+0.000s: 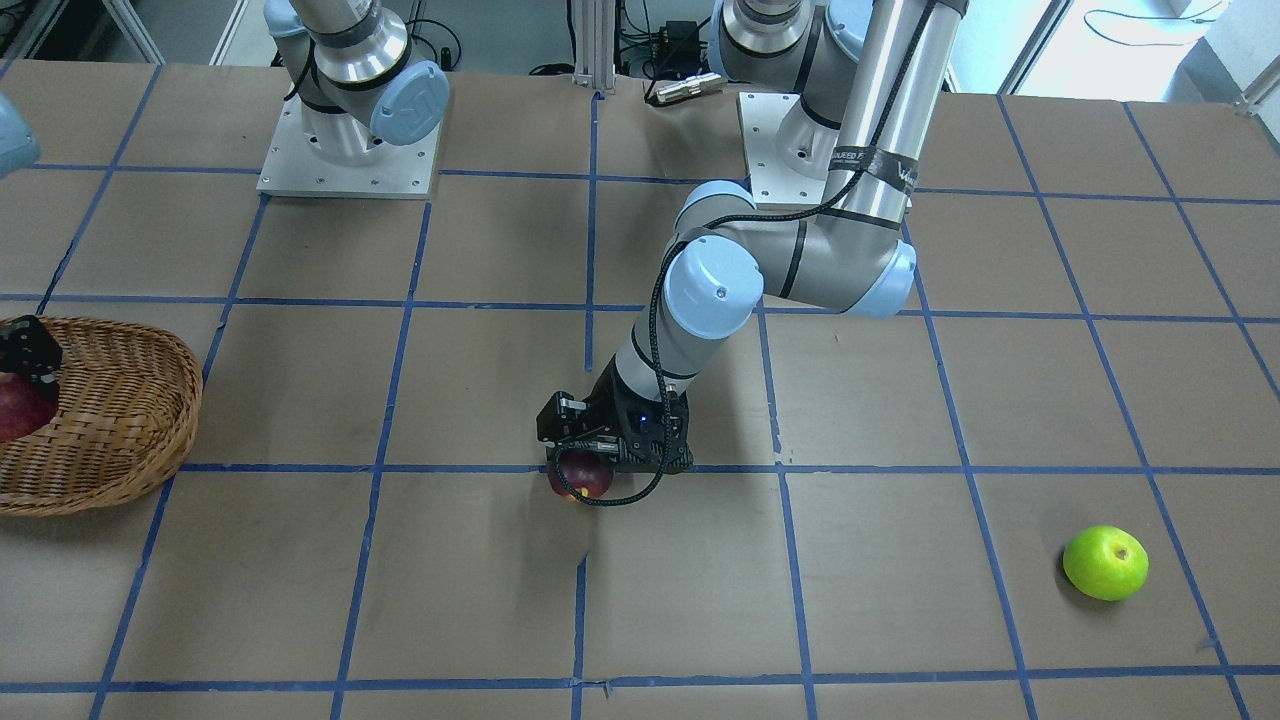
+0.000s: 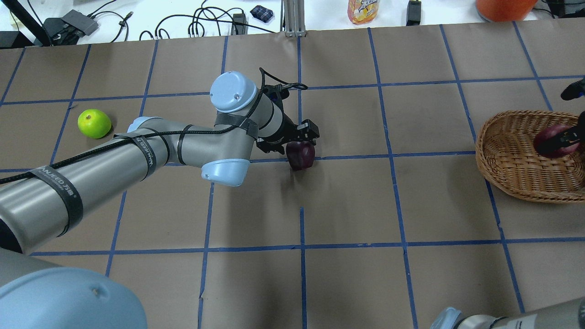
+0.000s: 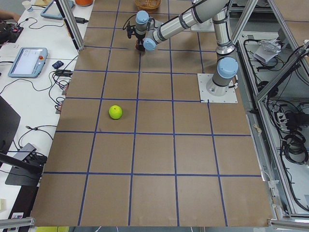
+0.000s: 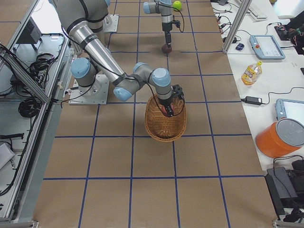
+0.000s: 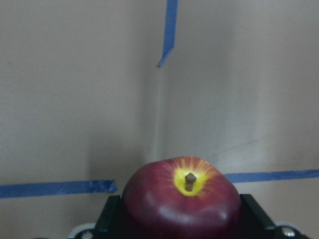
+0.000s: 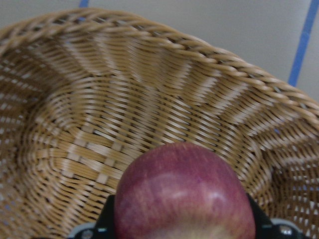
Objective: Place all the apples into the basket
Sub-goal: 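Release red apple into basket while left sets dark apple at center, then move left gripper to green apple while right gripper returns from basket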
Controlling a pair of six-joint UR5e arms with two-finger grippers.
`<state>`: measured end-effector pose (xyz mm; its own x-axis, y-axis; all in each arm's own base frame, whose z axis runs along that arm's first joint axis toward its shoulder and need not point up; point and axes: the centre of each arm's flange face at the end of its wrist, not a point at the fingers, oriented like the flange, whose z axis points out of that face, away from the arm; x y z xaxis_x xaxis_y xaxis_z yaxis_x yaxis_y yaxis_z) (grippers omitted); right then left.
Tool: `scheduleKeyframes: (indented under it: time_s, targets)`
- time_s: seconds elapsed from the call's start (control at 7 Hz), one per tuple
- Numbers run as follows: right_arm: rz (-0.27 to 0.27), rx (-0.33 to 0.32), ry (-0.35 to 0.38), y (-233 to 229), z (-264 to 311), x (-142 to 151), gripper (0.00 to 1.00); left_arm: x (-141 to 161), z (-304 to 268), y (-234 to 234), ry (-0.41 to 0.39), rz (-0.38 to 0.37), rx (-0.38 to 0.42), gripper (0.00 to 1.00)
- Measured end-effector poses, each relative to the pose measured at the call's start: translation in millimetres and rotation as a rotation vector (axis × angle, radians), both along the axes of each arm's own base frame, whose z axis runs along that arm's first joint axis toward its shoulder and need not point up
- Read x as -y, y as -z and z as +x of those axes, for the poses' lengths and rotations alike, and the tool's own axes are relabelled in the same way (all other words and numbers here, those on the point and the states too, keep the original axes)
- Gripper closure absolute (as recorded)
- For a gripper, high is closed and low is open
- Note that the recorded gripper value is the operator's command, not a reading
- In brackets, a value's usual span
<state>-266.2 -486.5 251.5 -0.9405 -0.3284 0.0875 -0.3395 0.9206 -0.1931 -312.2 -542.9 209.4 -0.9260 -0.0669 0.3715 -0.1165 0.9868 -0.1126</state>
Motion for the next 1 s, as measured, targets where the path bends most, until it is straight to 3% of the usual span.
scheduleKeyframes:
  time_s: [0.14,0.29,0.71,0.86,1.0]
  targets:
    - [-0.023,0.004,0.002,17,-30,-3,0.43,8,13,-8,-0.014,-0.02,-0.005,0.0]
    - [-0.045,0.014,0.001,26,-47,-2,0.0,20,38,-18,-0.036,-0.034,-0.006,0.0]
    - [-0.038,0.047,0.002,29,-49,-7,0.0,47,170,-55,0.004,0.001,0.061,0.0]
    - [-0.025,0.063,-0.004,19,-40,-9,0.0,52,235,-65,0.057,0.011,0.143,0.0]
    - [-0.009,0.077,-0.031,0,-16,-7,0.0,55,314,-69,0.11,0.031,0.286,0.0]
